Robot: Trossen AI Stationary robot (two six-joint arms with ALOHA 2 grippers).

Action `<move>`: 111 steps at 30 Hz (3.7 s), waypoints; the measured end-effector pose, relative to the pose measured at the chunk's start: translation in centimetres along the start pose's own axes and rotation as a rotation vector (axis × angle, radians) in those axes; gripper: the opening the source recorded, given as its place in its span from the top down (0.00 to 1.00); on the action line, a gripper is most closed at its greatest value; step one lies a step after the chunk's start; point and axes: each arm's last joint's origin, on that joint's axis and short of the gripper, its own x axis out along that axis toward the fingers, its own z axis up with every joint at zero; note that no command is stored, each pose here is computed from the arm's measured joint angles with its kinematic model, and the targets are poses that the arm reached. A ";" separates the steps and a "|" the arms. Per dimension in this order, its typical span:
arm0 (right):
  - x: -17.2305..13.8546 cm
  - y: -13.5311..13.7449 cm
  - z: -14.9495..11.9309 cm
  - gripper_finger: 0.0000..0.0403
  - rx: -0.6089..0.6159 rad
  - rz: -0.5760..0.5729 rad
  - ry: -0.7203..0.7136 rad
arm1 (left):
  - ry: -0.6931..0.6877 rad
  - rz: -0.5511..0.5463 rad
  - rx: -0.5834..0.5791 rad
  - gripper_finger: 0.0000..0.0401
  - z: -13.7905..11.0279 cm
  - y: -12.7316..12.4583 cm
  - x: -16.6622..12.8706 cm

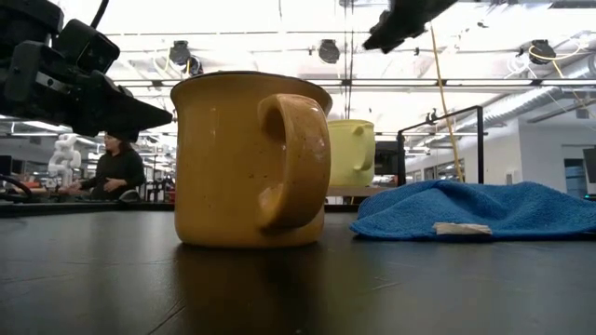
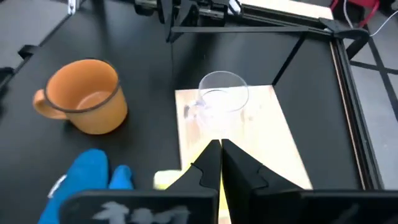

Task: Stack small to large cups/mugs on shelf
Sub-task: Put the orange mug on the shelf

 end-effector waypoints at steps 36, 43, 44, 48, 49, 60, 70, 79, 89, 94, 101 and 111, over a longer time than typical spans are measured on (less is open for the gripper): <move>0.1 8.0 -19.4 1.00 0.346 -0.059 -0.425 | 0.006 0.011 0.024 0.94 -0.1 0.0 0.0; 0.8 8.1 -20.7 1.00 0.365 -0.074 -0.476 | 0.005 0.011 0.031 0.94 0.0 0.0 0.0; 0.8 8.1 -20.7 1.00 0.364 -0.073 -0.475 | 0.005 0.011 0.031 0.94 0.0 0.0 0.0; 0.8 8.1 -20.7 1.00 0.359 -0.065 -0.481 | 0.005 0.011 0.031 0.94 0.0 0.0 0.0; 0.8 8.2 -20.6 1.00 0.355 -0.054 -0.485 | 0.005 0.011 0.031 0.94 0.0 0.0 0.0; 0.9 10.2 -19.5 1.00 0.272 0.161 -0.535 | 0.002 -0.017 0.032 0.94 0.0 -0.1 0.0; 1.2 12.5 -19.0 1.00 0.233 0.222 -0.535 | 0.004 -0.024 0.031 0.94 0.0 -0.1 0.0; 1.3 14.3 -19.0 1.00 0.167 0.198 -0.518 | 0.007 -0.024 0.035 0.94 -0.1 -0.1 0.0; 1.9 16.3 -19.4 1.00 0.104 0.248 -0.446 | 0.014 -0.024 0.041 0.94 -0.1 -0.1 0.0; 2.0 16.8 -19.4 1.00 0.053 0.267 -0.448 | 0.016 -0.024 0.056 0.94 -0.2 -0.1 0.0; 2.1 16.9 -19.3 1.00 0.042 0.266 -0.461 | 0.016 -0.025 0.057 0.94 -0.2 -0.1 0.0; 2.1 16.9 -19.3 1.00 0.044 0.266 -0.461 | 0.021 -0.025 0.058 0.94 -0.2 -0.1 0.0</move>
